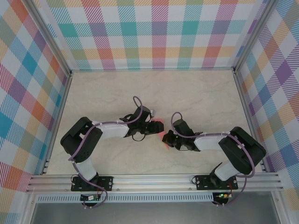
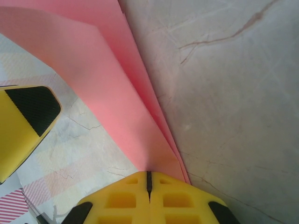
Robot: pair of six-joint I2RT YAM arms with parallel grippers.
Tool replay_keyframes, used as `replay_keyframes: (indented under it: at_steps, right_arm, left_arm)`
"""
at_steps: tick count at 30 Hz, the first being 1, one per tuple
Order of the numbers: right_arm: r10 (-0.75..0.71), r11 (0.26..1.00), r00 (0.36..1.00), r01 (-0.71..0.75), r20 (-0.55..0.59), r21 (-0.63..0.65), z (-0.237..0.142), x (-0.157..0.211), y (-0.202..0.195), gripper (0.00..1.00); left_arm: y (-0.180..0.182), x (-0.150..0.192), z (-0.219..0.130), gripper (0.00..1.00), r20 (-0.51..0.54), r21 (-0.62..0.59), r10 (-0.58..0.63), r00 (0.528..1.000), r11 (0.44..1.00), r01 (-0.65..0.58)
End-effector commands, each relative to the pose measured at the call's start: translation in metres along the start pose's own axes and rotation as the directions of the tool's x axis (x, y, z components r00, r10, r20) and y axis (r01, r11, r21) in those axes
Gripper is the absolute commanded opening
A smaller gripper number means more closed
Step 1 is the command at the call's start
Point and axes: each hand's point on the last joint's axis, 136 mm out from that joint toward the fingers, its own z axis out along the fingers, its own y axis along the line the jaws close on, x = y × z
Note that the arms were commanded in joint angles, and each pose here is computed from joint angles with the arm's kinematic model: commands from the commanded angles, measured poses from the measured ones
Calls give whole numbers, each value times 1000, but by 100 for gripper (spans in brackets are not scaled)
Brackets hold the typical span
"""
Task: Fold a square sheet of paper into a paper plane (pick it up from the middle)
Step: Fold the wing for the fifth time at the center of the table.
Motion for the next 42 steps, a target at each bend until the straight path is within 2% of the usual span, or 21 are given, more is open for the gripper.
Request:
replay_keyframes:
  at_steps: [1,7,17,35,42]
  right_arm:
    - [96,958,992,-72,-77,278,-1,30,-79,2]
    - [100,956,992,-74,-77,282,-2,30,-80,3]
    - [102,954,991,-73,-84,291,-3,32,-82,3]
    - [90,952,990,-55,-104,302,-6,34,-81,2]
    - [89,952,990,-52,-107,303,-6,34,-79,3]
  left_arm:
    - [-17,-13,0,56,53,70,16,998,997,-19]
    - [-18,-17,4,56,59,99,3,998,995,-9]
    - [24,-23,25,56,48,10,-69,996,998,69]
    - [72,-48,16,56,35,-139,-175,984,974,178]
    - [83,-67,7,56,66,-124,-210,975,968,217]
